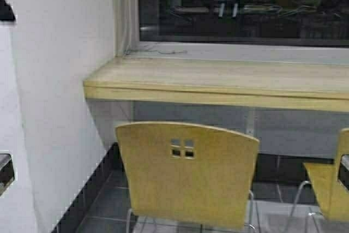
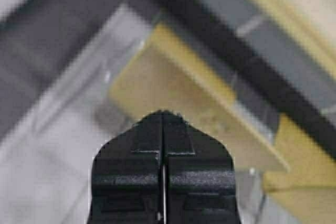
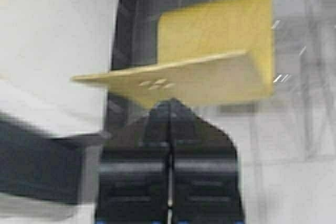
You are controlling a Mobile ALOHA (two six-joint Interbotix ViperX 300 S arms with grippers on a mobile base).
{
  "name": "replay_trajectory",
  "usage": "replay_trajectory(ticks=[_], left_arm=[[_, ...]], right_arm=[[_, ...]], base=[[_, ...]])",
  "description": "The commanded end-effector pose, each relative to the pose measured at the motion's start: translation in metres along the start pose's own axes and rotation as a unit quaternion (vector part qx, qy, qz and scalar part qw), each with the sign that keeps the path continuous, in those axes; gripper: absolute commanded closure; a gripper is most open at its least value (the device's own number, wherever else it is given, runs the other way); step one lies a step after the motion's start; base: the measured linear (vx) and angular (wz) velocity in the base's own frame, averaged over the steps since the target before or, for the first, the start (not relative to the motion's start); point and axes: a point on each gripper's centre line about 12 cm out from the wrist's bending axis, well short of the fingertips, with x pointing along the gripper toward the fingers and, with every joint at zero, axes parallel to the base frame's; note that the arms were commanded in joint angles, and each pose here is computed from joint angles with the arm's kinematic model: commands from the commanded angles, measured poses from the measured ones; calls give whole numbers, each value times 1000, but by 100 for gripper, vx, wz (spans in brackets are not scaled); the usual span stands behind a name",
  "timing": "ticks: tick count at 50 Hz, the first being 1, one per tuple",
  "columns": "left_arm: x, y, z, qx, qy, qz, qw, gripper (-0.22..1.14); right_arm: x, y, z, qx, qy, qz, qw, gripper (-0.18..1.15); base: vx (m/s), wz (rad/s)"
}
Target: Push the chairs under the table
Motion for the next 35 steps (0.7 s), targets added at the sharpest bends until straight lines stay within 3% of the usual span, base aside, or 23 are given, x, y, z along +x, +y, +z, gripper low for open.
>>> replay_trajectory(ticks=[1,11,22,35], left_arm=[[20,-2,-16,-5,40,12,999,89],[60,1,-31,-58,73,58,994,87],[103,-2,-70,-90,137,105,981,81],[141,-17,-91,-106,165,118,974,36]], right_arm=[[16,0,-7,40,20,-5,999,90],[52,-10,-22,106,57,-43,992,88],[101,-18,-35,129,97,-83,983,63],[151,-14,-50,161,131,-107,972,34]], base=[[17,10],[15,6],[13,1],[14,1]])
